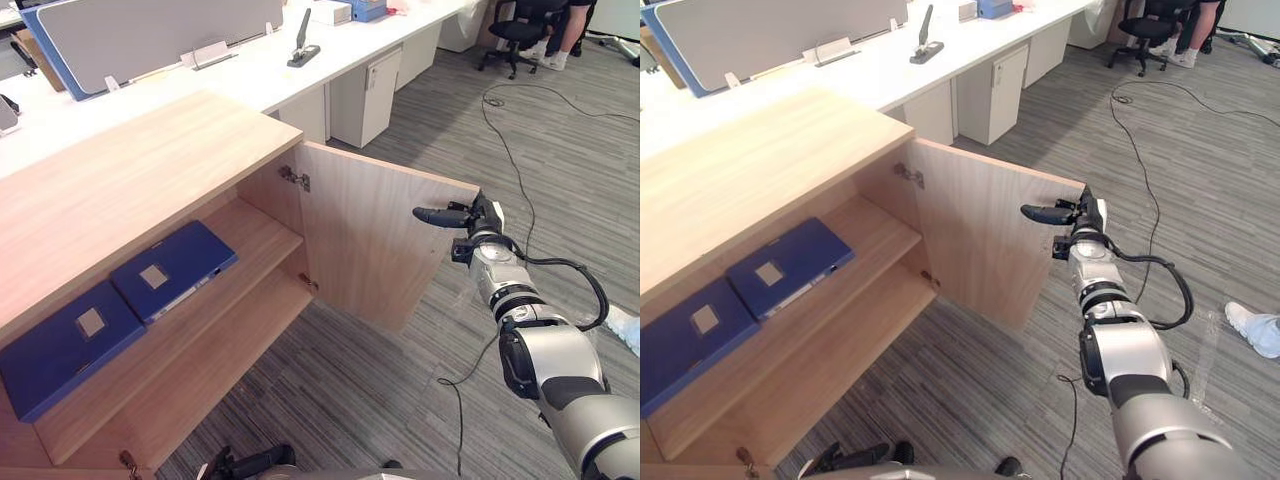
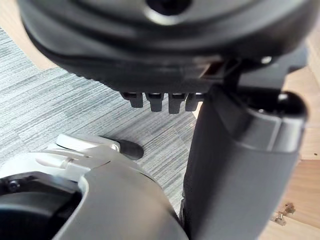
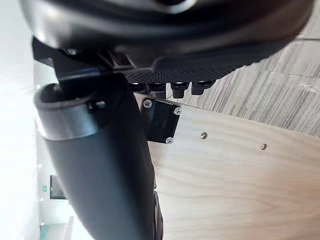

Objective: Walk over to the cabinet, pick up the folder, carry it to the office cabinet, place the folder inside the office cabinet, then close the office cabinet door

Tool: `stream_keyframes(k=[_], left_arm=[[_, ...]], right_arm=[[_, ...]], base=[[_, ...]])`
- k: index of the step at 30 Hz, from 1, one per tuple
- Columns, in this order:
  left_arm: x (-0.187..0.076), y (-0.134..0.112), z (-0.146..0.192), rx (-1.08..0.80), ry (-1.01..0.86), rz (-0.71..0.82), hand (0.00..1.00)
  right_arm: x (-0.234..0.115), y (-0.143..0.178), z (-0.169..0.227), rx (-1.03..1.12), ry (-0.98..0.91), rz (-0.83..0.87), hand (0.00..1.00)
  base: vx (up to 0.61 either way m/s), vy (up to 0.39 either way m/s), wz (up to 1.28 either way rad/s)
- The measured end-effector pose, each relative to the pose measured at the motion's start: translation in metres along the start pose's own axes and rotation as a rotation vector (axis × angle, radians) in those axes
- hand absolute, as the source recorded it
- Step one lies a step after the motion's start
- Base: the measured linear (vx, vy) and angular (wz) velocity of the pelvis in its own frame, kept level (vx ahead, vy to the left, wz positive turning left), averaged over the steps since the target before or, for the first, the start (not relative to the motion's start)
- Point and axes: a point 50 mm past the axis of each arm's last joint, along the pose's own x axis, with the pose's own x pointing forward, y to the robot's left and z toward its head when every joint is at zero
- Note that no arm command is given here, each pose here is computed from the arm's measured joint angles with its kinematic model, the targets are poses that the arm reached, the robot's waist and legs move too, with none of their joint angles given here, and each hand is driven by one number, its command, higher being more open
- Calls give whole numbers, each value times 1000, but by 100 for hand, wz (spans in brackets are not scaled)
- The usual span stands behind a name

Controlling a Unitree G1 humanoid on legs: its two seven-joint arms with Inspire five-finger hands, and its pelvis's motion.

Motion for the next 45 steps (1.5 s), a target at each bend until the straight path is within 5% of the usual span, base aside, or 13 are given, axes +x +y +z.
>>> stream_keyframes(k=[8, 17, 22, 30, 38, 45], left_arm=[[0, 4, -1, 8, 4, 24, 100], [1, 13, 0, -29, 6, 74, 100], [1, 12, 1, -64, 5, 96, 100], [-3, 23, -15, -135, 58, 174, 100], [-7, 28, -26, -216, 84, 213, 100], [-3, 20, -11, -88, 19, 163, 100]], right_arm=[[-30, 37, -20, -466, -188, 256, 100], [-105, 103, -84, -800, -170, 964, 100], [-171, 175, -75, -718, -361, 1337, 100], [-243, 234, -64, -578, -542, 1601, 100], [-240, 222, -109, -582, -341, 1570, 100], [-200, 135, -195, -408, 142, 1015, 100]], base=[[-15, -38, -33], [17, -58, -13], [6, -21, 18], [30, 60, 3], [-4, 47, -1], [16, -18, 150]])
